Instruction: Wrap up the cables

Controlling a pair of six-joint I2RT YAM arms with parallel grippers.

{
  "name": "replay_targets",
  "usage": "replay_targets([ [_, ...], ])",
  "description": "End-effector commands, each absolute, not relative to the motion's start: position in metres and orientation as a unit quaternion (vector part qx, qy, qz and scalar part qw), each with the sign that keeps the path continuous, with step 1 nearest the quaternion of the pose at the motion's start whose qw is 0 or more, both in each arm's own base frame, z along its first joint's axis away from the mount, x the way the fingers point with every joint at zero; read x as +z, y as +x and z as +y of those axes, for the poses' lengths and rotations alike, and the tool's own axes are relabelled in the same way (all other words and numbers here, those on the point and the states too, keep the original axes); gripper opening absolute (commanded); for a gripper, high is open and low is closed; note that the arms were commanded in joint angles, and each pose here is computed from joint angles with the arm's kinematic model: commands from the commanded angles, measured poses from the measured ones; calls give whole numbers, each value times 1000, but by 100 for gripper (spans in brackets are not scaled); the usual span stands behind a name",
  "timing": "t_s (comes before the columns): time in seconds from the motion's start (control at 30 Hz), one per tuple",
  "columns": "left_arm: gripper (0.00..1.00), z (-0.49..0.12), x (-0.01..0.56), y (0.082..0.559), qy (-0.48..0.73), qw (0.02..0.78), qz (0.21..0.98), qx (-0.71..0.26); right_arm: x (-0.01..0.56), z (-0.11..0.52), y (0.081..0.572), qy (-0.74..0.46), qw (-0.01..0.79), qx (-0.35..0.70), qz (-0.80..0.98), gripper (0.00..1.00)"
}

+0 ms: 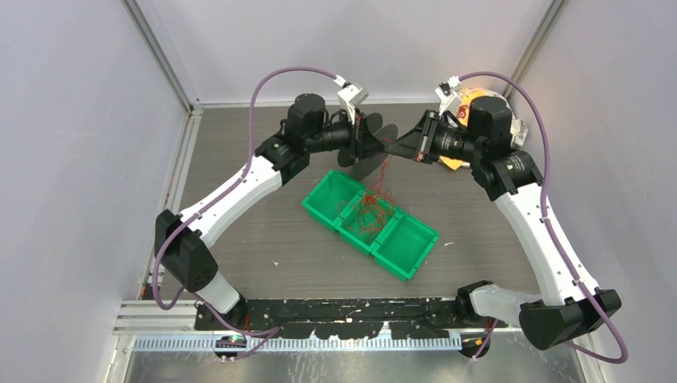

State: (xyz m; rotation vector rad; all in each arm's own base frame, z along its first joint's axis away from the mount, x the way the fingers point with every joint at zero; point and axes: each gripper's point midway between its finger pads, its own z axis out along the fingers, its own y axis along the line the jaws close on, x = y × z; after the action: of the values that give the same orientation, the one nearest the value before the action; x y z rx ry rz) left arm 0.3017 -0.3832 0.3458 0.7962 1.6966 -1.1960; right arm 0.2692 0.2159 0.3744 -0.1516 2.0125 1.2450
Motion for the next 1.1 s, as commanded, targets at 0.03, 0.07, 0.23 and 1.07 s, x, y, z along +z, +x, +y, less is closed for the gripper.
replay_targets([
  [0.03,1,-379,367,310,303,466,690,-464,369,204,271,-41,403,450,796,42],
  [0.07,1,-374,371,312,297,474,694,-453,358,197,273,-31,406,425,809,61],
  [0.23,1,-347,415,316,249,539,686,-421,312,176,273,-4,401,360,842,84],
  [1.07,1,-325,502,272,221,570,620,-492,213,244,301,26,308,381,871,76],
])
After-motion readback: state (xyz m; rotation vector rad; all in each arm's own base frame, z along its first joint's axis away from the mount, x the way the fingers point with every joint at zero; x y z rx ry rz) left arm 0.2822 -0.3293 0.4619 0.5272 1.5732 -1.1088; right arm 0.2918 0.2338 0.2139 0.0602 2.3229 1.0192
